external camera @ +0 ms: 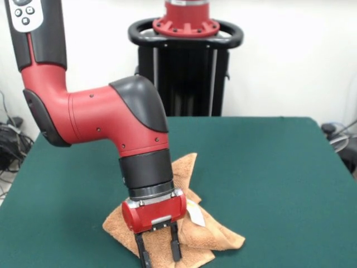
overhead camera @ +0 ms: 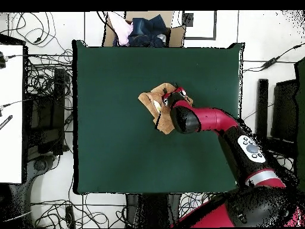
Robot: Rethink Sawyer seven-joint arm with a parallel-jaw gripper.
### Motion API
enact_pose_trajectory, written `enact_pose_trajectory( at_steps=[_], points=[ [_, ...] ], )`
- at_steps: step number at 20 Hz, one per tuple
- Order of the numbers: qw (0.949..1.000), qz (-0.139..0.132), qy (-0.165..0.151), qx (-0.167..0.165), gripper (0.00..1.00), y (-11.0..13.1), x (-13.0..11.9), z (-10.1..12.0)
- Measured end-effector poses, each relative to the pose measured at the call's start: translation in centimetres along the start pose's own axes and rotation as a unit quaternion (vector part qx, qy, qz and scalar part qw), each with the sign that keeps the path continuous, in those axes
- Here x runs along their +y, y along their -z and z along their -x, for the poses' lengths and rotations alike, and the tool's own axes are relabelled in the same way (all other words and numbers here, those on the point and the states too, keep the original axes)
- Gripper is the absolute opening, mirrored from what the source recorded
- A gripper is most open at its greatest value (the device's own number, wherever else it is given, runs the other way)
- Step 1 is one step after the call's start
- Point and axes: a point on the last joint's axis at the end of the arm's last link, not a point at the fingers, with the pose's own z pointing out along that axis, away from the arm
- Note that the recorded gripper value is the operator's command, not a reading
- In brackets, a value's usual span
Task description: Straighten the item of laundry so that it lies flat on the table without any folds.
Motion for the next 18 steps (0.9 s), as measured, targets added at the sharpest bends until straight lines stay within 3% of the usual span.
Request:
enact_pose_trajectory(
  at_steps=[9,18],
  points=[
    [1.0000,0.001,0.004,-0.002,1.00,-0.4,0.8,-0.1],
    [0.9992,-0.006,0.024,-0.033,1.00,-1.4,3.2,1.3]
  ],
)
